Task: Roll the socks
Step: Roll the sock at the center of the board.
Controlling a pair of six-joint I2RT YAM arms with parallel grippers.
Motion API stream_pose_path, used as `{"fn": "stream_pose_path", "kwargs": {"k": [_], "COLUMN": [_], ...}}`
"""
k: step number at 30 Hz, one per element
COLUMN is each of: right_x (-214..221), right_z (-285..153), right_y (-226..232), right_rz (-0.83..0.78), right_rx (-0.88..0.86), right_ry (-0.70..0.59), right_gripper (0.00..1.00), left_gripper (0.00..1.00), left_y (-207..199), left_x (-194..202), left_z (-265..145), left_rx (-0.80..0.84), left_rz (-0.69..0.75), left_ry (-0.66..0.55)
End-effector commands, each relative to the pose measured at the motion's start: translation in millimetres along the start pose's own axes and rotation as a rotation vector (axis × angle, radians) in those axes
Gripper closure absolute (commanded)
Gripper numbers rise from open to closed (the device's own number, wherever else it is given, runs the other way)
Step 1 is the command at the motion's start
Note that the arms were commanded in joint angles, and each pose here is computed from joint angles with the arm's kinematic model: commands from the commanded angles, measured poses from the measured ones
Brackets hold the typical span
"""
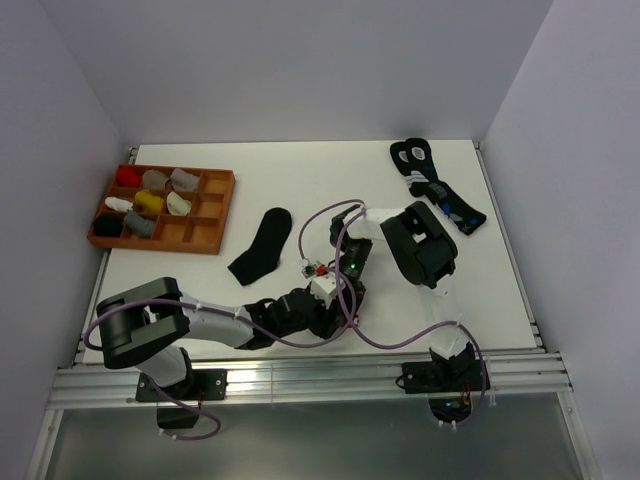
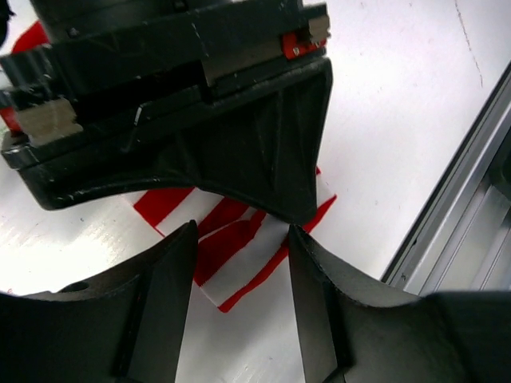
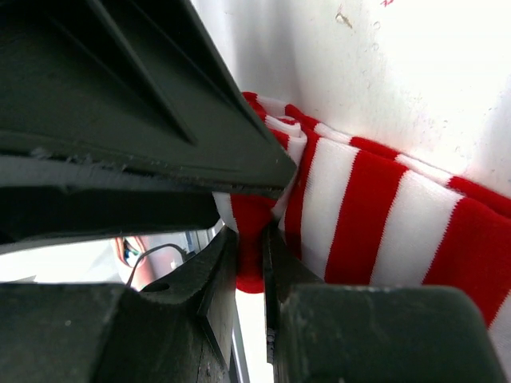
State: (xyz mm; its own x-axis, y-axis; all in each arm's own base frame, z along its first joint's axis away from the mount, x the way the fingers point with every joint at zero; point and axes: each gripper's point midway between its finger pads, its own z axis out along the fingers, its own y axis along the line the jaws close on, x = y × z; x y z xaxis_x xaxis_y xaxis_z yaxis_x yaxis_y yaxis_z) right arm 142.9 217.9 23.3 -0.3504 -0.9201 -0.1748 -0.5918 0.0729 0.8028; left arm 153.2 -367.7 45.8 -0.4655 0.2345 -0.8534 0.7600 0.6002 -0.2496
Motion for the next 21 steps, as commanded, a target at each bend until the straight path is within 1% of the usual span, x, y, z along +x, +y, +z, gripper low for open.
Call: {"fn": "stream_pose_path", "kwargs": {"k": [1, 4, 7, 11, 19, 21], "right_x": [3, 5, 7, 9, 11, 10], "right_z": [-3, -4, -4, -5, -4, -3], "right_y": [-5, -4, -5, -5, -10, -14], "right_rz": [-0.017, -0.017, -0.012, -0.009, 0.003, 0.009], "right_rx": [0.0, -0.008, -0.004, -0.004, 0.012, 0.031], "right_ry": [0.016, 0.025, 0.027, 0.03, 0.017, 0.013], "right_gripper": [0.85, 0.85, 0.84, 0.84, 0.84, 0.84], "left_gripper": [0.45, 0.44, 0.41, 0.42, 0.5, 0.57], "left_y": [-10, -7, -7, -5, -9, -11], "left_x": [-12, -11, -8, -3, 8, 11], "left_z": [3, 1, 1, 4, 8, 8], "left_rx": [0.051, 0.056, 0.079, 0.086, 0.141, 0.153], "left_rz": [0.036, 0.034, 0.024, 0.014, -0.064, -0.078], "left_ry": [-0.02, -0.013, 0.001, 0.024, 0.051, 0.057]}}
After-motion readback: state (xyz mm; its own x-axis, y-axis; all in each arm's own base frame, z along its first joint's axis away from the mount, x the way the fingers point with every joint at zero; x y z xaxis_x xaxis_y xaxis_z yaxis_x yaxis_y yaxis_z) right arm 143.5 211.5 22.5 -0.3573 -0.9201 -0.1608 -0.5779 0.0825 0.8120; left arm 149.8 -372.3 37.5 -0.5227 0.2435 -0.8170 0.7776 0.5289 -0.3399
